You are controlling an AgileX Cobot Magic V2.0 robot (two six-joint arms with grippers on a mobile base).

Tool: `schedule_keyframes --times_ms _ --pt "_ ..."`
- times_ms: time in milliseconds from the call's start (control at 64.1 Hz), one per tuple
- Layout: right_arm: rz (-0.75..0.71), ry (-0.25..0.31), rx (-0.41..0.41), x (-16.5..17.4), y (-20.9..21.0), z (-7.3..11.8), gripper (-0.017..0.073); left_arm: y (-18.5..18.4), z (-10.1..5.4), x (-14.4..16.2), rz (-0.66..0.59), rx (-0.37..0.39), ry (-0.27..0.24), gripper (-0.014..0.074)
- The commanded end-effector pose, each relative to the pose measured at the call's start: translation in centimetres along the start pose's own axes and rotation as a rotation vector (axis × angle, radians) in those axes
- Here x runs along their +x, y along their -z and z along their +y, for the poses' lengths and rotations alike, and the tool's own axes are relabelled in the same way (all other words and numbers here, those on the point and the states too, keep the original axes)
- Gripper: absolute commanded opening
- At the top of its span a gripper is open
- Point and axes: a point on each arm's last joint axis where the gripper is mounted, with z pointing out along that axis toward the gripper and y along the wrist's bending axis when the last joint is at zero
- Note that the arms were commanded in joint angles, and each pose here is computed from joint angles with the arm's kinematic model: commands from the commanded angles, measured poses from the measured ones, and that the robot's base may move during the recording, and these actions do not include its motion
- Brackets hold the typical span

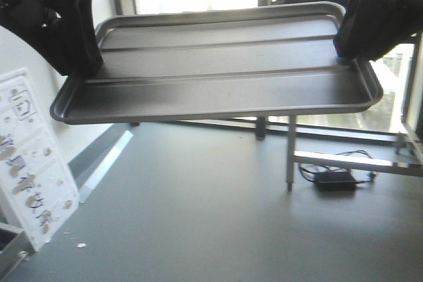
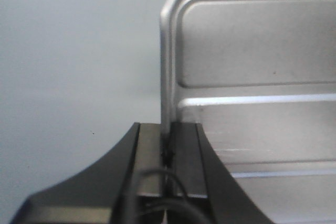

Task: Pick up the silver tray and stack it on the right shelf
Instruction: 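Turn the base toward the other shelf, keeping the tray held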

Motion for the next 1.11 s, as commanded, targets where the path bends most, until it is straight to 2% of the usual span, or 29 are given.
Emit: schedule_keyframes --times_ms 0,296,390,593,780,858,1092 --pt "-0.112 0.031 -0.041 -1.3 1.7 0.3 0.0056 1.0 0.0 -0.6 -0.042 -0.005 -0.025 -0.0093" --pt "-0.112 0.031 -0.041 -1.3 1.7 0.3 0.0056 -2.7 -0.5 -0.7 0.056 -0.041 -0.029 -0.0093" --pt "-0.112 0.031 -0.041 -1.3 1.7 0.3 0.0056 -2.9 -0.8 -1.4 0.026 -0.023 -0.028 -0.0093" --pt "-0.112 0.031 -0.041 -1.3 1.7 0.3 0.0056 -2.1 -1.0 -1.7 0.033 -0.023 -0.013 -0.0093" --pt "-0.112 0.031 -0.041 -1.3 1.7 0.3 0.0056 -1.4 -0.9 -1.6 0.033 -0.027 0.041 -0.0093" --pt "-0.112 0.031 -0.041 -1.3 1.7 0.3 0.0056 -0.4 -0.6 -1.4 0.025 -0.031 0.056 -0.0093" --pt "-0.112 0.031 -0.041 -1.3 1.7 0.3 0.0056 3.8 -0.1 -1.0 -0.077 0.020 0.068 -0.0093"
